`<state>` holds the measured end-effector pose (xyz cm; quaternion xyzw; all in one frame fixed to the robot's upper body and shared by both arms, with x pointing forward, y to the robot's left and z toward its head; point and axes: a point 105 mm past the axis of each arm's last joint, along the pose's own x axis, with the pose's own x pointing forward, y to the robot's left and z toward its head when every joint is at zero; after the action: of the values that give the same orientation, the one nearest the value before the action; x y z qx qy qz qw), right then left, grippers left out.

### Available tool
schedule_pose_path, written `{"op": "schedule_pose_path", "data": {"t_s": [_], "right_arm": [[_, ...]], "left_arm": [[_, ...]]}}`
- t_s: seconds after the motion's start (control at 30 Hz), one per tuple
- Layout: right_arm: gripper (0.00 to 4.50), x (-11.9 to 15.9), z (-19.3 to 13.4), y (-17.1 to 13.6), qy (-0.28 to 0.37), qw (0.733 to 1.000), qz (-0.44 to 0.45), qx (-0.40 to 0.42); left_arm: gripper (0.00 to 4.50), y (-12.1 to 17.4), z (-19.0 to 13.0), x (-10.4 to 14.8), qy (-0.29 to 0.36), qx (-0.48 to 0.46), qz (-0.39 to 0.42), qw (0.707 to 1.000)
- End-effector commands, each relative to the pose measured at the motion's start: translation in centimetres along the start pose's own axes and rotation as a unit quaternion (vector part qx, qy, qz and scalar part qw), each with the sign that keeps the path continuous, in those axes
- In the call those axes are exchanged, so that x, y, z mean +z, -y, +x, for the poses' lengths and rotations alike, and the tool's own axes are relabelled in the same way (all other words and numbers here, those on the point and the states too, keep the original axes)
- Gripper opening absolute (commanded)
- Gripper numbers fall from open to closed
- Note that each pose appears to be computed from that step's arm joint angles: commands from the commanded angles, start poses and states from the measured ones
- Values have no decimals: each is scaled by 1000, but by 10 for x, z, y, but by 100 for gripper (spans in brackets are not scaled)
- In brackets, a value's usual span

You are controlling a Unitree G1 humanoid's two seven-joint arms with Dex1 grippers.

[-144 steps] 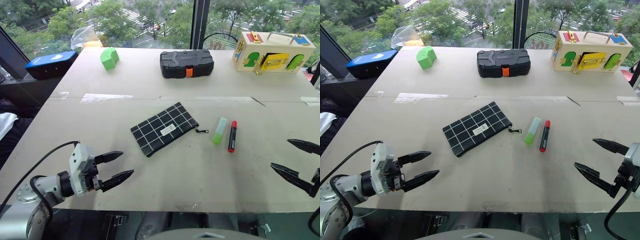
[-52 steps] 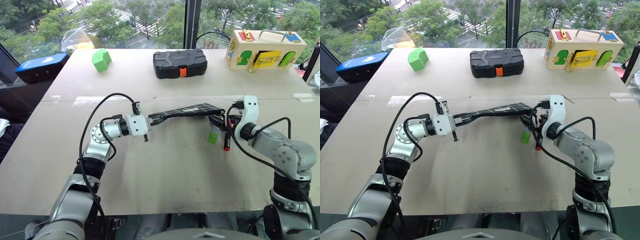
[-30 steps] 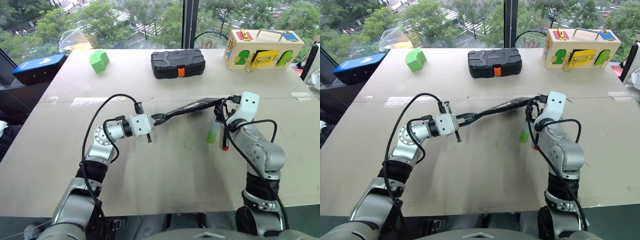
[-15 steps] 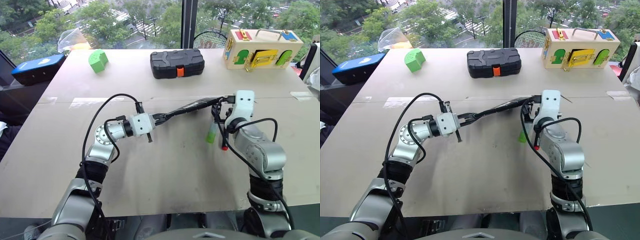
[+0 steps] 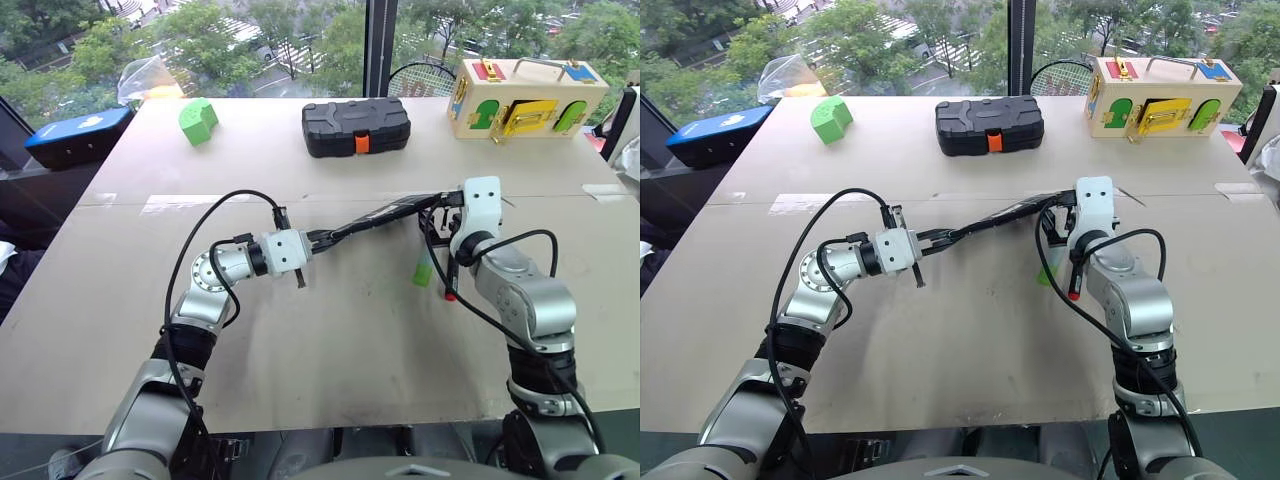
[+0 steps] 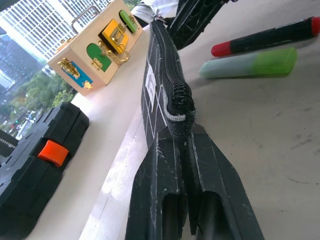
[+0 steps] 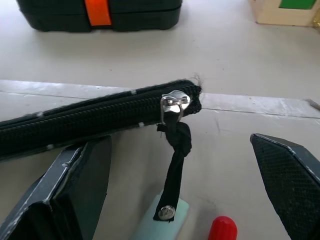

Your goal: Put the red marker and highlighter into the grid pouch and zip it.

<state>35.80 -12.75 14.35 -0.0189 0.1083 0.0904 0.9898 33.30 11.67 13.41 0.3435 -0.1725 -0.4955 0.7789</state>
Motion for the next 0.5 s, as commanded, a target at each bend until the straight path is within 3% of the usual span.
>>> {"op": "schedule_pose_path", "data": {"t_s": [0.03, 0.1, 0.5], "right_arm": [[366, 17, -7, 1, 29, 1000, -6, 10], [276, 17, -8, 1, 28, 999, -11, 16], [276, 19, -12, 1, 24, 999, -27, 31]], "left_arm": [[0, -6, 0, 12, 15, 7, 23, 1000], [0, -6, 0, 13, 16, 7, 23, 1000], [0, -4, 1, 15, 18, 5, 25, 1000]]}}
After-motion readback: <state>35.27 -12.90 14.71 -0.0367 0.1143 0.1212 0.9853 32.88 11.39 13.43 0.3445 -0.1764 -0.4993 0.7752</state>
